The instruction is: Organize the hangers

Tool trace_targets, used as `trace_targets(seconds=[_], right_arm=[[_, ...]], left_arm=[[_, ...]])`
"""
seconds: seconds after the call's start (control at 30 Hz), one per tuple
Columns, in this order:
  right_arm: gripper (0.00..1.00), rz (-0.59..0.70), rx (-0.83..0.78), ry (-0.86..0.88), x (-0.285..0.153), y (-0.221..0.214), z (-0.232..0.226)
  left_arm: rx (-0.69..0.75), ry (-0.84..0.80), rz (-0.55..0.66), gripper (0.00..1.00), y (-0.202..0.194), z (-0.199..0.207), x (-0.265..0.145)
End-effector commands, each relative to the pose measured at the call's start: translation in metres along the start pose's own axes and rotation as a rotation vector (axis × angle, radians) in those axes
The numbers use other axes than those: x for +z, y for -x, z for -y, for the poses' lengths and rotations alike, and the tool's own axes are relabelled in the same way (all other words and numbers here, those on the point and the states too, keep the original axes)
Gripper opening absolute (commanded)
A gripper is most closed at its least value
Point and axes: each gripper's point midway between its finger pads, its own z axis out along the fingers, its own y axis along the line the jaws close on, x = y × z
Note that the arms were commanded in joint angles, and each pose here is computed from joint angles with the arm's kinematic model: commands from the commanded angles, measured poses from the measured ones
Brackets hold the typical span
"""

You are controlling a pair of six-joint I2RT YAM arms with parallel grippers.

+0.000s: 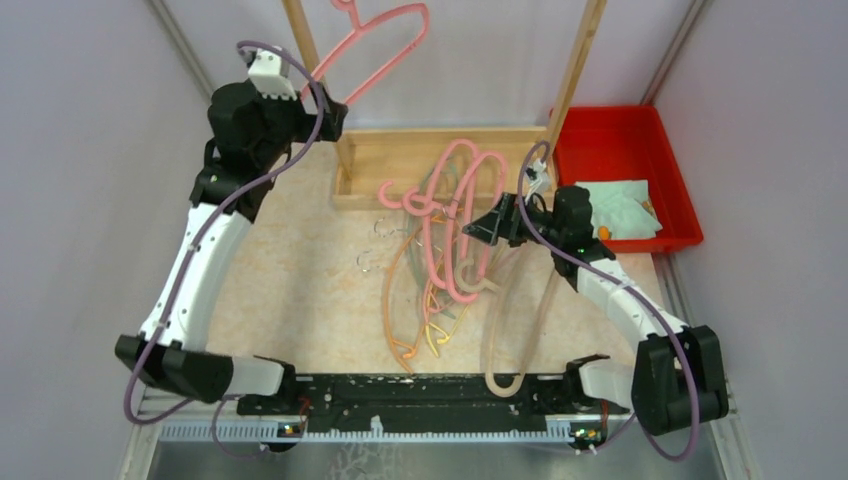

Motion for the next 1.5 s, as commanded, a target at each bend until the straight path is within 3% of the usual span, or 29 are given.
trace_targets(seconds=[0.0, 0.37, 0.63, 0.7, 0.77, 0.87, 1.0, 1.2, 1.47], right_arm=[[0.99, -0.08, -0.066, -0.237, -0.014, -0.022, 0.047], [0.99, -0.151, -0.019, -0.374, -0.019, -0.052, 0.087], [0.96, -0.086, -0.054, -0.662, -0.047, -0.04, 0.126], [0.9, -0.083, -0.031, -0.711, -0.052, -0.041, 0.136], [0.71, -0.079, 0.023, -0.738, -0.057, -0.043, 0.145], [0.58, -0.067, 0.088, -0.721, -0.057, -0.05, 0.148], [0.59, -0.061, 0.127, -0.744, -0.063, -0.062, 0.153], [0.7, -0.055, 0.161, -0.786, -0.067, -0.07, 0.162], [0.69, -0.004, 0.199, -0.777, -0.051, -0.056, 0.179]], left_arm=[[0.003, 0.007, 0.057, 0.99, 0.011, -0.001, -0.028], [0.007, 0.051, -0.005, 1.0, -0.03, -0.009, -0.081], [-0.058, -0.073, -0.145, 0.99, -0.099, 0.01, -0.095], [-0.087, -0.116, -0.191, 0.99, -0.123, 0.017, -0.095], [-0.108, -0.143, -0.224, 0.99, -0.143, 0.025, -0.097], [-0.113, -0.15, -0.243, 0.99, -0.163, 0.031, -0.103], [-0.121, -0.187, -0.255, 0.99, -0.174, 0.044, -0.107], [-0.113, -0.247, -0.298, 0.99, -0.197, 0.069, -0.109], [-0.117, -0.296, -0.333, 0.99, -0.216, 0.088, -0.108]])
